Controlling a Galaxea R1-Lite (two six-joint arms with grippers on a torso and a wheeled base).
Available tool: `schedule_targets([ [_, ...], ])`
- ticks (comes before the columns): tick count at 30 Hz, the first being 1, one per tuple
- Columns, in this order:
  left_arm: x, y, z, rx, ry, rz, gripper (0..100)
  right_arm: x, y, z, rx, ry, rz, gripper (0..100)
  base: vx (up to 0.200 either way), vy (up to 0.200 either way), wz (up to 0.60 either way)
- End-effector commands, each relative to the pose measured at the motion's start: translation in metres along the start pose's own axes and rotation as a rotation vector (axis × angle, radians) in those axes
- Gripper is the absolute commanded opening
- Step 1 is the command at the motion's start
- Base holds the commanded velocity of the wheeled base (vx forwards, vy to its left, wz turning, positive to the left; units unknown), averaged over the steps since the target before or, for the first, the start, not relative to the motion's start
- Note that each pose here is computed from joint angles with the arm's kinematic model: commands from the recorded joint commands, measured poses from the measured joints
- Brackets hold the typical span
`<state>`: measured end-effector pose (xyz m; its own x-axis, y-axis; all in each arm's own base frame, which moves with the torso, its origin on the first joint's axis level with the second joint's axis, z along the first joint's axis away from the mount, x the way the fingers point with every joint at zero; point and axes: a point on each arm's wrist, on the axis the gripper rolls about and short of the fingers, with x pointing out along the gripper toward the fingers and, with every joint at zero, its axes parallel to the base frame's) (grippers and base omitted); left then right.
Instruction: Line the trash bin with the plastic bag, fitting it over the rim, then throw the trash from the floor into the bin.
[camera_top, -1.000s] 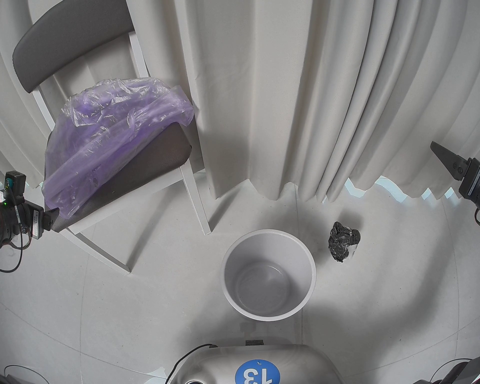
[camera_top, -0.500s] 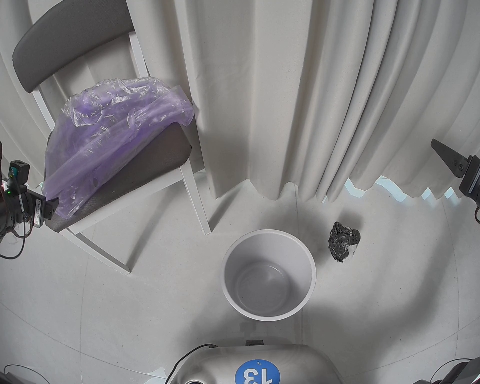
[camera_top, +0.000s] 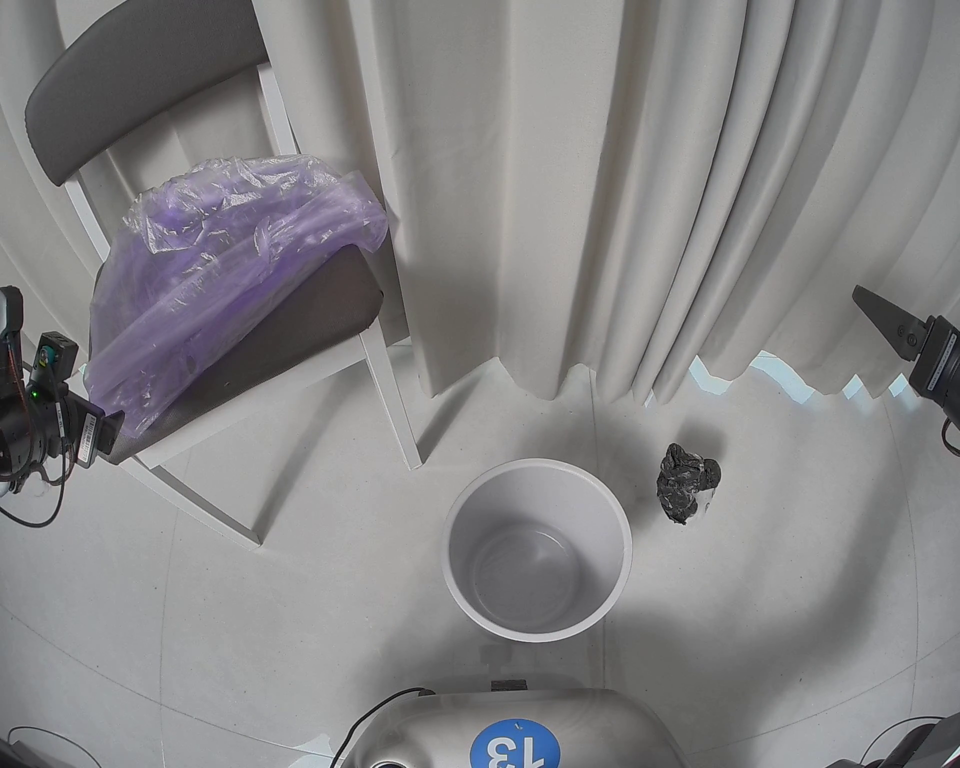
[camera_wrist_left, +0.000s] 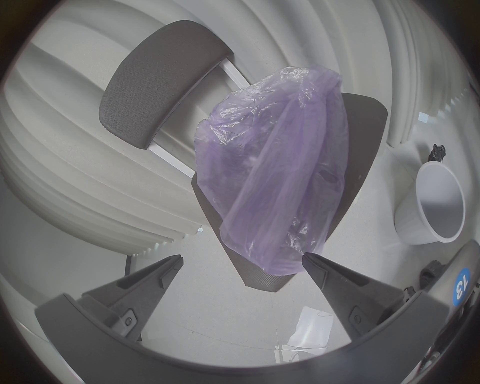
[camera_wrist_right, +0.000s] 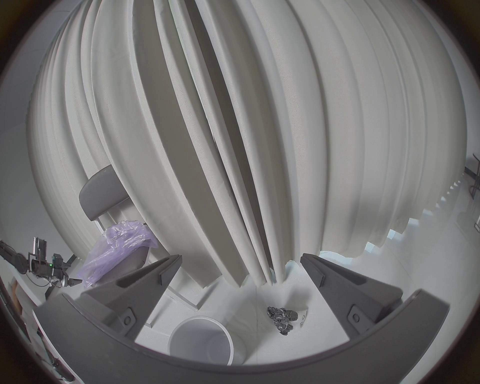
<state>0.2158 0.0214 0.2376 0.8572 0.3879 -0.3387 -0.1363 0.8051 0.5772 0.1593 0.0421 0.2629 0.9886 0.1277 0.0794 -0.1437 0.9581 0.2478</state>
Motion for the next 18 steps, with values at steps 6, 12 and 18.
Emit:
schedule_targets([
  [6,0.014,-0.003,0.004,0.003,0.015,0.033,100,0.004,0.000,-0.002,0.006,0.010,0.001,100,0.000,0.000,0.00],
  [12,0.013,0.001,0.006,0.018,0.018,0.099,100,0.005,0.001,-0.003,0.017,0.015,-0.001,100,0.000,0.000,0.00],
  [18,0.012,0.005,0.011,0.015,0.009,0.128,100,0.005,0.001,-0.002,0.019,0.012,0.000,100,0.000,0.000,0.00],
])
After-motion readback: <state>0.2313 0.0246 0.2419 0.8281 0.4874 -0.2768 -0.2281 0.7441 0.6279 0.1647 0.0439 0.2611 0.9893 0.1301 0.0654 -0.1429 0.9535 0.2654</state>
